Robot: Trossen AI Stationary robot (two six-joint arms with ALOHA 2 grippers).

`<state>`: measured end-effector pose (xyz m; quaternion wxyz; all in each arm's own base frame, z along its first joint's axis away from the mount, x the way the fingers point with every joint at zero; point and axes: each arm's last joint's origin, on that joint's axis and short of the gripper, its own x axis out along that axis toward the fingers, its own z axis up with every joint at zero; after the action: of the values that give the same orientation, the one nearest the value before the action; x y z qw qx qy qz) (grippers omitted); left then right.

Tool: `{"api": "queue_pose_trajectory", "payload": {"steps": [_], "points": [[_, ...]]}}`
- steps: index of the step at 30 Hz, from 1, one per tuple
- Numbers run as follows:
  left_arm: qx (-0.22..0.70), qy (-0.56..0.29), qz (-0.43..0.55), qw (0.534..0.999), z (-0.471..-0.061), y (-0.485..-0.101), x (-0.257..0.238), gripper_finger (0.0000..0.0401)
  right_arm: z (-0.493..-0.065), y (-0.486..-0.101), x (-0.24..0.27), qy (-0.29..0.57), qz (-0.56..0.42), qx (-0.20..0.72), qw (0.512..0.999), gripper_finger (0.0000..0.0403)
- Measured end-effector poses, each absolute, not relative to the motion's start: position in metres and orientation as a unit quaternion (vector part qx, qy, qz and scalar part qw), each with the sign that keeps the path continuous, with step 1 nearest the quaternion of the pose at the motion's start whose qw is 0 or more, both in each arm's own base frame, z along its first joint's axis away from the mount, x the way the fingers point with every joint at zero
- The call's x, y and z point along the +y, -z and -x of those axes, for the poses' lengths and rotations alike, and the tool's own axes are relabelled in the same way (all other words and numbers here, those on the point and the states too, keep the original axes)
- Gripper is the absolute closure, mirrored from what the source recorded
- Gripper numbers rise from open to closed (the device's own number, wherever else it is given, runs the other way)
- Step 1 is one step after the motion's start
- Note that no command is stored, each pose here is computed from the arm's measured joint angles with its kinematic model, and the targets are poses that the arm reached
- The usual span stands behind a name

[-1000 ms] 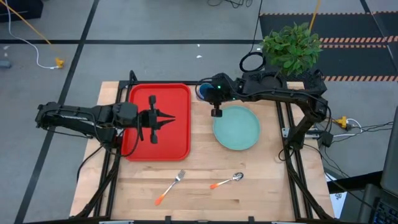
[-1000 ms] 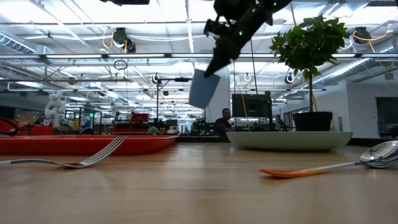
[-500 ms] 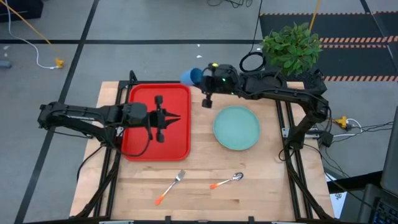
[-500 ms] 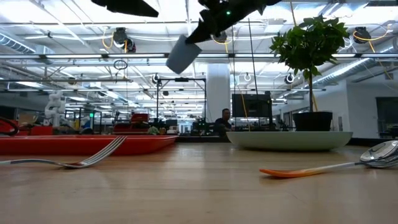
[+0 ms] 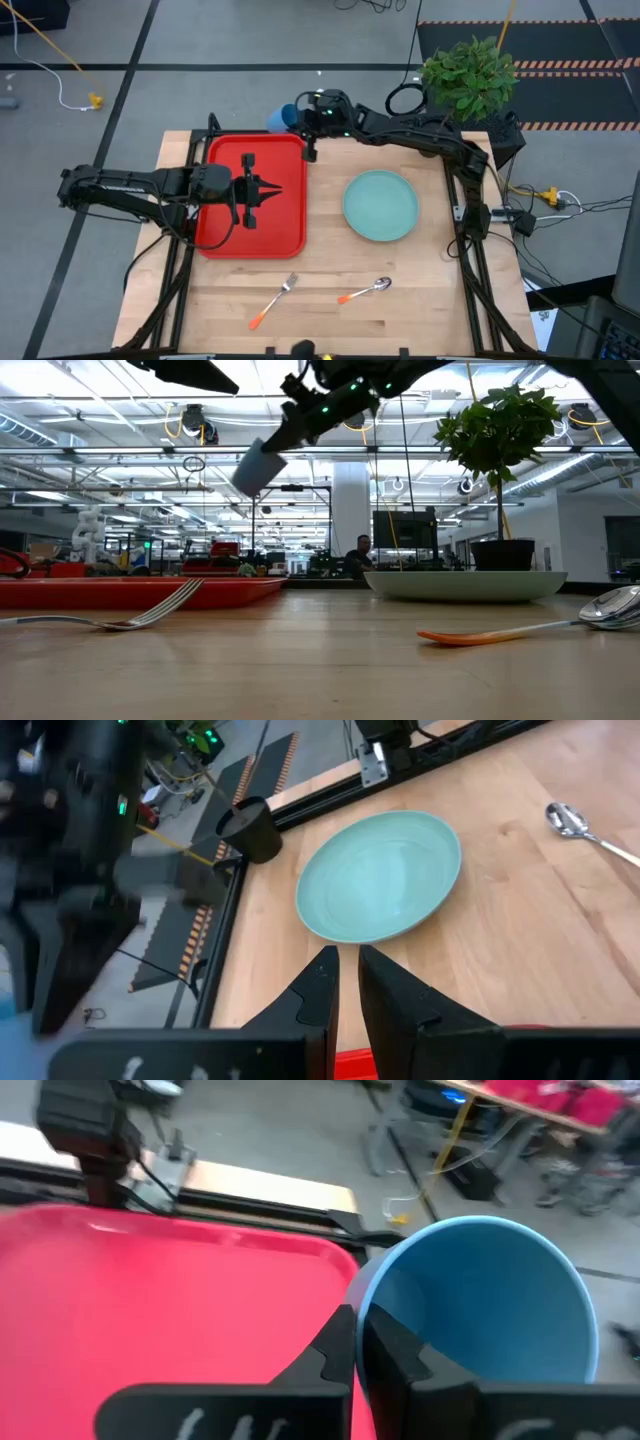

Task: Pick and place plate/cup/fork/spoon on tray
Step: Put the blue cup on the red serving tray

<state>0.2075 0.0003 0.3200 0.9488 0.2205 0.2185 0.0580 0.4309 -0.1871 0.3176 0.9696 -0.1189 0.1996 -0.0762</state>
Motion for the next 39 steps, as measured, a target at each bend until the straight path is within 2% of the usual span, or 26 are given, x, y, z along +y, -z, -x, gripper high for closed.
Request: {"api": "queue_pose_trajectory", "payload": {"steps": [7, 18, 33, 39], "points": [[0.235, -0.056, -0.215, 0.946, -0.206, -0.317, 0.000, 0.0354, -0.450, -0.284, -0.219, 0.075, 0.076, 0.227, 0.968, 0.0403], [0.245, -0.053, -0.216, 0.944, -0.205, -0.315, 0.000, 0.0354, -0.447, -0.228, -0.243, 0.076, 0.027, 0.327, 0.942, 0.0403], [0.245, -0.053, -0.216, 0.944, -0.205, -0.315, 0.000, 0.0354, -0.446, -0.198, -0.235, 0.060, 0.020, 0.365, 0.929, 0.0402], [0.244, -0.053, -0.215, 0.944, -0.205, -0.315, 0.000, 0.0354, -0.446, -0.188, -0.235, 0.068, 0.021, 0.349, 0.934, 0.0381]]}}
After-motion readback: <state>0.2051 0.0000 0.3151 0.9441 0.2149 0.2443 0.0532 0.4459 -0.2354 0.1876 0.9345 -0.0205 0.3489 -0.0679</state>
